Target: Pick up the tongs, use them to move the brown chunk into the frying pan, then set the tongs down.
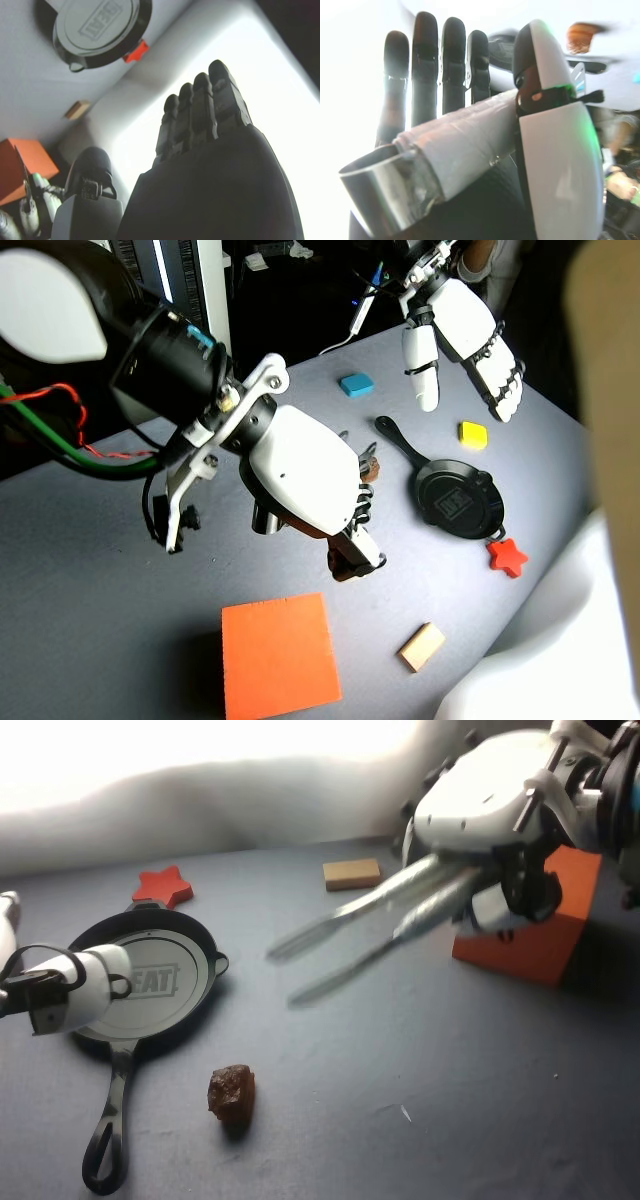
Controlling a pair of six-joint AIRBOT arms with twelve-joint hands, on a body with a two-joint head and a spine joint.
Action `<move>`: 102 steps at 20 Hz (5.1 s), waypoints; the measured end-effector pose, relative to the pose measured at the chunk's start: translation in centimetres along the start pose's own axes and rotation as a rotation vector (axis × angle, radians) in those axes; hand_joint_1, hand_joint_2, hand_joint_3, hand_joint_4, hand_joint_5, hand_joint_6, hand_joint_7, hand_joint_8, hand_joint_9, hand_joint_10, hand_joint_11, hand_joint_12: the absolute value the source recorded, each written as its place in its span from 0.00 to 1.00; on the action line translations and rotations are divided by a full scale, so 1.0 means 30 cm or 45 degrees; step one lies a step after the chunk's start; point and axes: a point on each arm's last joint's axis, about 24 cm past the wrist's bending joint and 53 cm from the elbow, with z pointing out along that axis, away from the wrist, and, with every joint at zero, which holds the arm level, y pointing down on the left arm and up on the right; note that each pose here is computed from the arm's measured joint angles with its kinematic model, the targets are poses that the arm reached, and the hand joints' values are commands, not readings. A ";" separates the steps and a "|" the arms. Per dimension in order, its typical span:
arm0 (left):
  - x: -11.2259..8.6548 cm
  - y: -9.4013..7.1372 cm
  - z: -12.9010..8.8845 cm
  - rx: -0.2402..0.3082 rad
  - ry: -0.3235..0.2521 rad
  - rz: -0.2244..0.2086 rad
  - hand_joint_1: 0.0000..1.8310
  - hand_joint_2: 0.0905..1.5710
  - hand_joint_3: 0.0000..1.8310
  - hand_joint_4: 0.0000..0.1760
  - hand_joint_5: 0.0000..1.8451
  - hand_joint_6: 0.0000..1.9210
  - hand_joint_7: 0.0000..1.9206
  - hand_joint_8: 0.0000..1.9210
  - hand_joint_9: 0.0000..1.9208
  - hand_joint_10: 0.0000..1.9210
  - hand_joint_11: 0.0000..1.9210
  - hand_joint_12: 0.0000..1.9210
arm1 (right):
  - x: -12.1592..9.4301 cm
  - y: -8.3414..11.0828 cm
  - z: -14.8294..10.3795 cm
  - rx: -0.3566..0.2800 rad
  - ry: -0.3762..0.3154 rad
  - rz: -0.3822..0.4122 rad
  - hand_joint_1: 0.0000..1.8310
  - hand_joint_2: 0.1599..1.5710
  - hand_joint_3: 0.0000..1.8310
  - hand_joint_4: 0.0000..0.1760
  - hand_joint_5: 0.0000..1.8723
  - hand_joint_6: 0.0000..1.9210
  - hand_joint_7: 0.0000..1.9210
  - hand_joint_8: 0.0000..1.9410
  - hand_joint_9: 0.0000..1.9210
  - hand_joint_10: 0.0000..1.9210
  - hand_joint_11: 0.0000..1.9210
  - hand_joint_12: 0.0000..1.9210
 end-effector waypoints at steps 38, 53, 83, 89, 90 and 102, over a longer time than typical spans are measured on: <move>-0.038 0.096 -0.037 -0.166 -0.079 0.015 0.02 0.79 0.00 0.00 0.04 0.00 0.03 0.00 0.03 0.00 0.00 0.08 | 0.385 0.185 0.048 0.248 0.173 0.408 0.51 0.74 0.01 0.00 0.43 0.00 0.43 0.00 0.42 0.00 0.14 0.66; -0.037 0.095 -0.035 -0.164 -0.076 0.018 0.02 0.79 0.00 0.00 0.04 0.00 0.03 0.00 0.02 0.00 0.00 0.07 | 0.419 0.190 0.076 0.220 0.168 0.345 0.49 0.75 0.00 0.00 0.40 0.00 0.40 0.00 0.39 0.00 0.11 0.65; -0.024 0.078 -0.031 -0.137 -0.056 0.021 0.00 0.81 0.00 0.00 0.02 0.00 0.03 0.00 0.02 0.00 0.00 0.03 | 0.463 0.159 0.033 0.212 0.192 0.250 0.36 0.89 0.01 0.89 0.75 0.98 0.86 0.98 0.90 0.99 0.86 1.00; -0.022 0.063 -0.026 -0.118 -0.048 0.013 0.00 0.81 0.00 0.00 0.03 0.00 0.03 0.00 0.02 0.00 0.00 0.05 | 0.471 0.149 -0.019 0.209 0.207 0.235 0.47 0.89 0.00 1.00 0.73 1.00 0.83 1.00 0.87 1.00 0.86 1.00; -0.024 0.063 -0.023 -0.120 -0.051 0.012 0.00 0.81 0.00 0.00 0.03 0.00 0.03 0.00 0.02 0.00 0.00 0.05 | 0.465 0.140 -0.021 0.215 0.203 0.239 0.46 0.89 0.00 1.00 0.73 1.00 0.83 1.00 0.87 1.00 0.86 1.00; -0.002 0.018 -0.011 -0.047 -0.014 0.031 0.00 0.80 0.00 0.00 0.01 0.00 0.02 0.00 0.02 0.00 0.00 0.07 | 0.132 0.213 0.275 -0.015 -0.087 0.224 0.47 0.87 0.00 1.00 0.70 1.00 0.81 1.00 0.86 1.00 0.84 1.00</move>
